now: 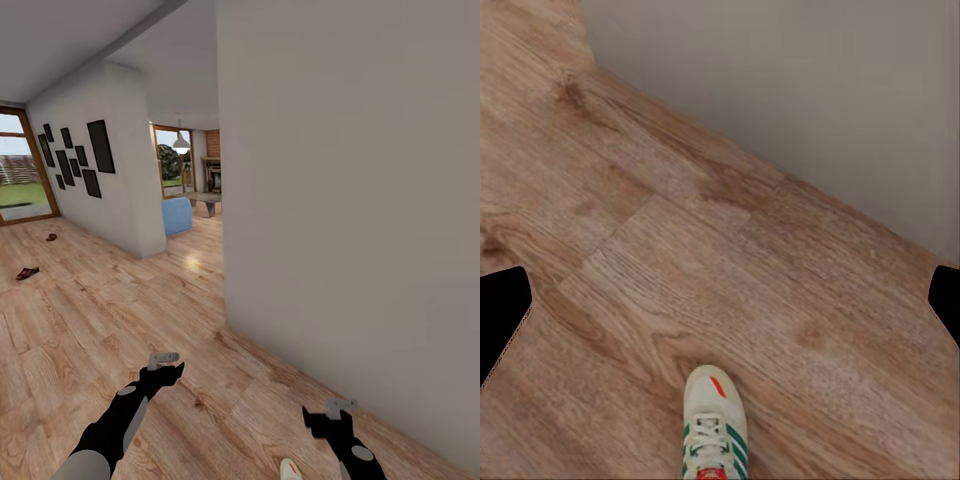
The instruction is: Pick up the two gym shoes and the two sandals from the corridor floor and place them onto the hallstand (shoe rack) in the corridor, making sure they are on the rack and not on the floor. Arrange them so the two gym shoes are next to each other and the two sandals are next to each other.
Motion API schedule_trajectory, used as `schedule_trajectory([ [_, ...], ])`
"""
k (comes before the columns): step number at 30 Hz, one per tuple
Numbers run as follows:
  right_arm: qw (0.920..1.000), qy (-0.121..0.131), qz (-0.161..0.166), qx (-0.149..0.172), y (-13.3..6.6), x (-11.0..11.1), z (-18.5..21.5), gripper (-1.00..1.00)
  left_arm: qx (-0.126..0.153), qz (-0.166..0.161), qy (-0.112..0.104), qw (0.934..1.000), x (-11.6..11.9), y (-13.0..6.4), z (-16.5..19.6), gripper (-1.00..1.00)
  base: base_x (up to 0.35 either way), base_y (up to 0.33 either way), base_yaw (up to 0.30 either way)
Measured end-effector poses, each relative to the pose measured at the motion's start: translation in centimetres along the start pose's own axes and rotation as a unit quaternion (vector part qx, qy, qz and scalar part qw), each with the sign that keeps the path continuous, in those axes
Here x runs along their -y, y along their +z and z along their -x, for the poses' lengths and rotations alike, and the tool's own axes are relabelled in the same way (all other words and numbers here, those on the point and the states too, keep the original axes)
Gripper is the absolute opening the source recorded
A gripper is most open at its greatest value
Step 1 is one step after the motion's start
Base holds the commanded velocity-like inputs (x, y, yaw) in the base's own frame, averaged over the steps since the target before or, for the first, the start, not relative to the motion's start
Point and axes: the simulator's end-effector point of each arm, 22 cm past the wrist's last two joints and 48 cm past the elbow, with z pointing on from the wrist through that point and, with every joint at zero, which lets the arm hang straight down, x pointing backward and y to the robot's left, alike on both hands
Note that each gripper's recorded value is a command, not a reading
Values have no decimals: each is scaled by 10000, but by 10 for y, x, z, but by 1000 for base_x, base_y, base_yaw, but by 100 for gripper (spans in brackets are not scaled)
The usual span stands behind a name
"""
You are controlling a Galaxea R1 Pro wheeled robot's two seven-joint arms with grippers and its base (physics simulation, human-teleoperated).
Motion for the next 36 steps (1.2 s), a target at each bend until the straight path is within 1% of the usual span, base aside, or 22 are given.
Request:
schedule_trajectory([
  [2,9999,-1,7,114,0,0,5,100,1,2,-1,10000,0,0,0,100,0,0,0],
  [5,9998,-4,12,184,0,-1,8,100,1,4,-1,10000,-1,0,0,100,0,0,0],
  [13,9997,-7,14,240,1,-1,10,100,2,5,-1,10000,-1,1,-1,100,0,0,0],
  [22,9997,-6,8,229,9,-1,-4,100,-8,6,-1,10000,-3,8,-16,100,0,0,5],
  [36,9999,0,1,123,25,0,-36,100,-106,9,-8,9999,-6,24,-49,100,0,0,65],
])
